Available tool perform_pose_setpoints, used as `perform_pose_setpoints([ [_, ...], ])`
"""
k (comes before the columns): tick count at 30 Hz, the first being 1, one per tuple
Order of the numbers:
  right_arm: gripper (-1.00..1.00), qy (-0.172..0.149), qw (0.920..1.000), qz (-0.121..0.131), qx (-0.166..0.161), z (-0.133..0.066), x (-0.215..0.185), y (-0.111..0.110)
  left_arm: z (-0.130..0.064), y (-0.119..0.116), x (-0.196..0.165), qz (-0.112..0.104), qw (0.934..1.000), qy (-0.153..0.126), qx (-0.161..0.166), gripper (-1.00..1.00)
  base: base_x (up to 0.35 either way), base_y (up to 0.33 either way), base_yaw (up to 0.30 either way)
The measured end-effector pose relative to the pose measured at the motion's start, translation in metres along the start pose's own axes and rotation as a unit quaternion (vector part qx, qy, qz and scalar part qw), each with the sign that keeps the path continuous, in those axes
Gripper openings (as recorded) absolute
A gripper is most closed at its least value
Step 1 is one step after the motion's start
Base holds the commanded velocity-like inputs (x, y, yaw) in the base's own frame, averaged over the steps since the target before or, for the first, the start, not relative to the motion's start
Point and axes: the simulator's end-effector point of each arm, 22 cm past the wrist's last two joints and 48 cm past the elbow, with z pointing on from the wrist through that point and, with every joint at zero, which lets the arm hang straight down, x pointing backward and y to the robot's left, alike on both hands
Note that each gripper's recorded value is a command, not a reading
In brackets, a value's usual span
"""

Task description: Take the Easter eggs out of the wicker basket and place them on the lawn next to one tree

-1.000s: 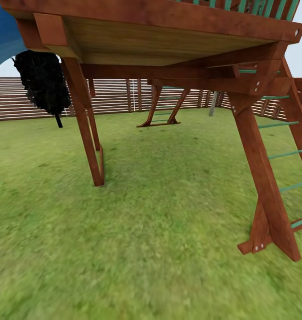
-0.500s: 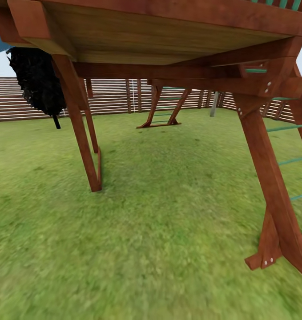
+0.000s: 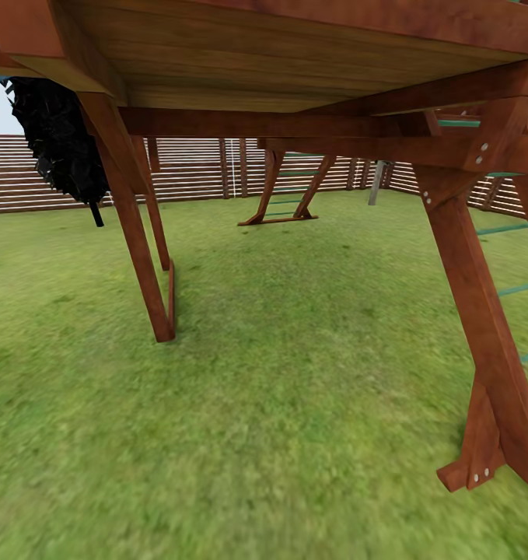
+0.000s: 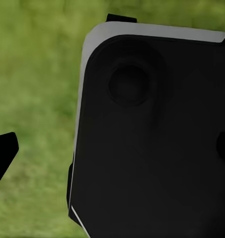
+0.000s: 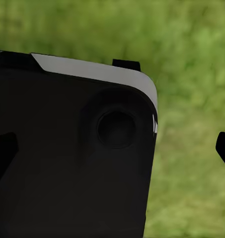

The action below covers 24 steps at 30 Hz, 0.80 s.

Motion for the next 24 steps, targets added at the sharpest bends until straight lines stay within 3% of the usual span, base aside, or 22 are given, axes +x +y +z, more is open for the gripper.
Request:
perform_pose_setpoints([
  [11, 1.0, 0.0, 1.0, 0.001, 0.0, 0.003, 0.0, 0.0, 0.003, -0.002, -0.006, -0.001, 1.0, -0.007, 0.001, 1.0, 0.0, 0.0, 0.0],
  [13, 1.0, -0.009, 1.0, 0.001, 0.001, 0.008, -0.01, -0.002, 0.007, -0.001, -0.032, 0.0, 0.9995, -0.032, 0.0, 1.0, 0.0, 0.0, 0.0],
  [15, 1.0, -0.038, 0.9993, 0.0, 0.006, 0.014, -0.044, -0.006, 0.008, -0.002, -0.075, -0.002, 0.998, -0.063, -0.001, 1.0, 0.0, 0.0, 0.0],
  [17, 1.0, -0.053, 0.9985, 0.001, 0.014, 0.02, -0.073, -0.012, 0.009, -0.005, -0.106, -0.003, 0.9976, -0.069, 0.001, 1.0, 0.0, 0.0, 0.0],
  [20, 1.0, -0.033, 0.9985, 0.004, 0.043, 0.027, -0.125, -0.032, 0.007, -0.018, -0.164, -0.005, 0.999, -0.043, 0.01, 1.0, 0.0, 0.0, 0.0],
  [24, 1.0, -0.03, 0.9978, 0.009, 0.058, 0.03, -0.184, -0.043, -0.007, -0.027, -0.242, -0.018, 0.9962, -0.082, 0.021, 1.0, 0.0, 0.0, 0.0],
])
